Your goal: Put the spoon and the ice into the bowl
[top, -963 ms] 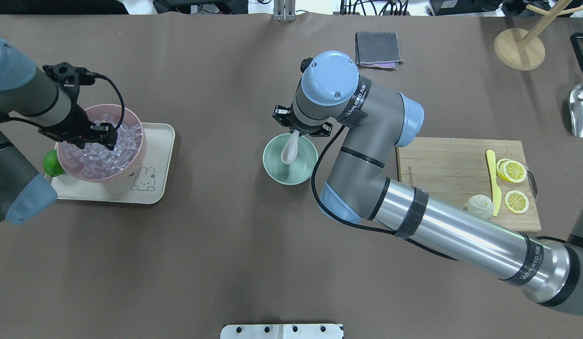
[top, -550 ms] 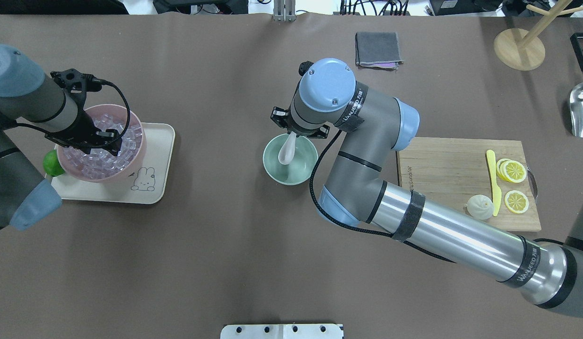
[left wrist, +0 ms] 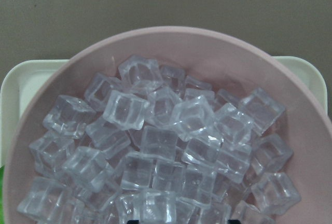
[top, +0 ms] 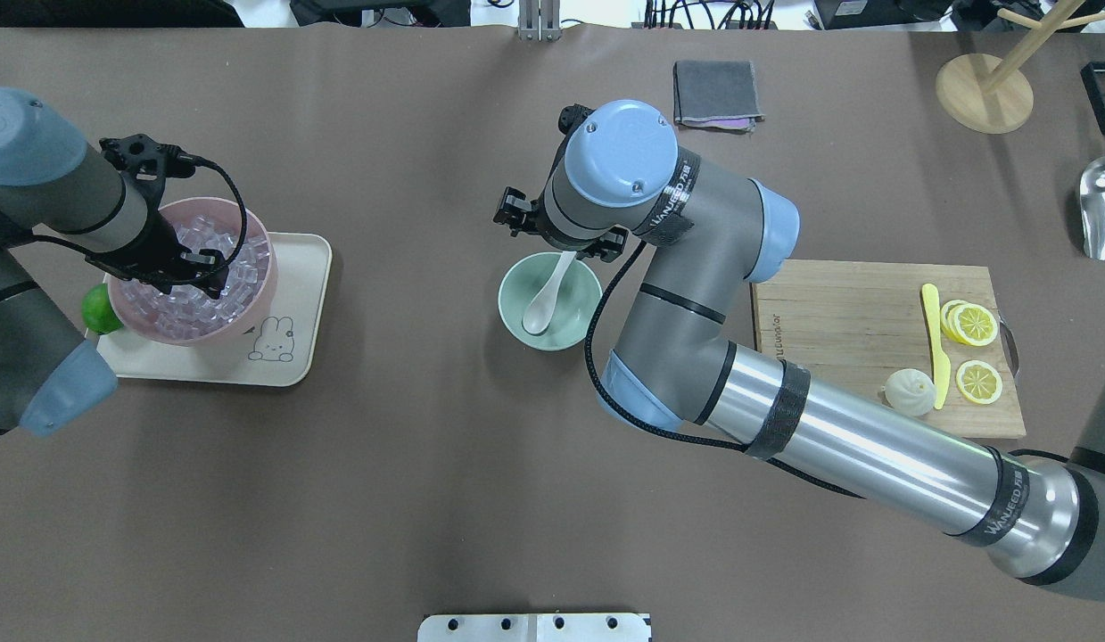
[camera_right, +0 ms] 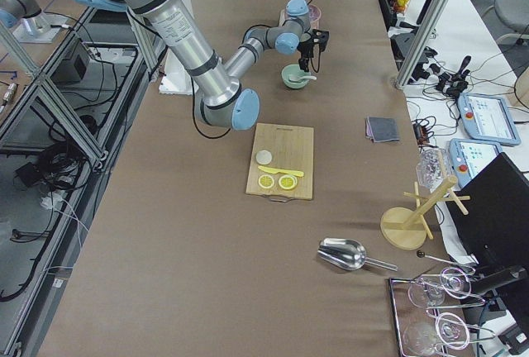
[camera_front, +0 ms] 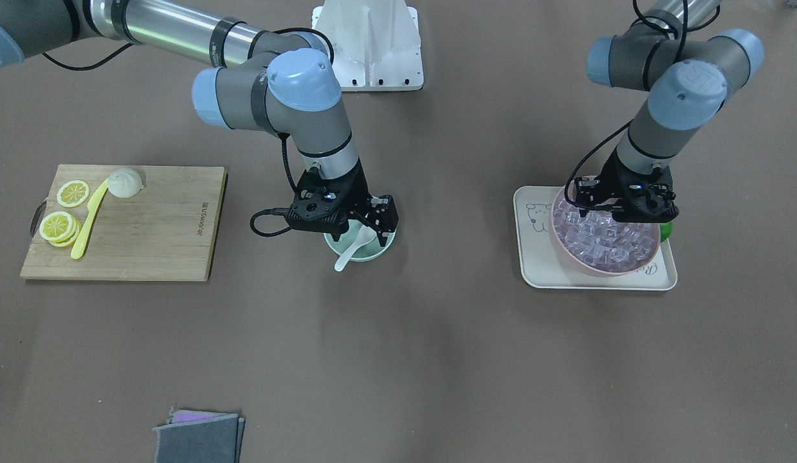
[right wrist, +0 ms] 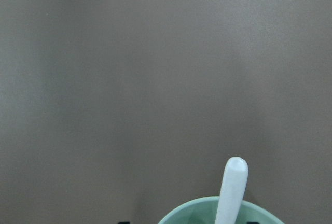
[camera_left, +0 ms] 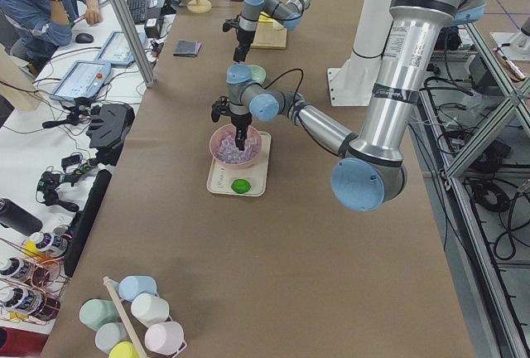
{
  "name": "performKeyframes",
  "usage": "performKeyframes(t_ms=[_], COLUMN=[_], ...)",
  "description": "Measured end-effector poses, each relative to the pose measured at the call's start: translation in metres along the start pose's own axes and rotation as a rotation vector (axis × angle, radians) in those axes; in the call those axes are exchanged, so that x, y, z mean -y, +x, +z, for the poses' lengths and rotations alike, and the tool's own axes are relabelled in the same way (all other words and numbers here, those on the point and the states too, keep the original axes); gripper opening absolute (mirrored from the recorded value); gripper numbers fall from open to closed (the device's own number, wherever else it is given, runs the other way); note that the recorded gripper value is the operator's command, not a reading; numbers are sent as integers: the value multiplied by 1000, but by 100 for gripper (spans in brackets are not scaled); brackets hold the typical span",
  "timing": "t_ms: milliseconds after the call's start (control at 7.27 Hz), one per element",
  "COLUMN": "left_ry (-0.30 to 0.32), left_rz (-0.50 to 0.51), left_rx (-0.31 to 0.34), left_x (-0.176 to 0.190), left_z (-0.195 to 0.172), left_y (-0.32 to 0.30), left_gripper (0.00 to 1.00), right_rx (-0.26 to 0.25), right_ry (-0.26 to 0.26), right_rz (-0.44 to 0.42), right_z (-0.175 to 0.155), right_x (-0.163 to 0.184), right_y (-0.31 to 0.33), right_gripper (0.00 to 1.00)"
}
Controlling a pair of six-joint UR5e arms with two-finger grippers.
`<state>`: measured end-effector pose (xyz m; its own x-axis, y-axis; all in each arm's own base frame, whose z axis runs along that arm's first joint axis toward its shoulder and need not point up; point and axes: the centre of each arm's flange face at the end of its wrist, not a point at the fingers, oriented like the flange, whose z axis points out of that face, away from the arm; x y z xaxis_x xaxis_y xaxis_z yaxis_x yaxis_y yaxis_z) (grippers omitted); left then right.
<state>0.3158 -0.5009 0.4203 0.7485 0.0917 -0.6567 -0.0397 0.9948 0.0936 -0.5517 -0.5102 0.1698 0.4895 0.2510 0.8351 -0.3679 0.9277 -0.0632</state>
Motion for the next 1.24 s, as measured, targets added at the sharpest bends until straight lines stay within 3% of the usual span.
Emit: performKeyframes(t_ms=[550,688,826,1101,1239], left_ry=[13,21,28,36,43], left_rz=[2,2,2,4,9], left_rx=[13,26,36,35,21], left_x=[5,6,6,8,10], left_z=[-3,-2,-1,-4,-15], left_y=[-11,-13,-14,-11,-1], left_gripper=[33,11,0,0,0], right_rx=[14,15,16,25,17], right_ry=[-2,-3,-5,-17,-33], right_rz=[-3,-3,-4,-10,-38], right_z=[-13,-15,-18,-38,-70], right_x=[-3,-5,-6,-2,14], right_y=[22,30,37,62,94], right_gripper=[100,100,100,100,100])
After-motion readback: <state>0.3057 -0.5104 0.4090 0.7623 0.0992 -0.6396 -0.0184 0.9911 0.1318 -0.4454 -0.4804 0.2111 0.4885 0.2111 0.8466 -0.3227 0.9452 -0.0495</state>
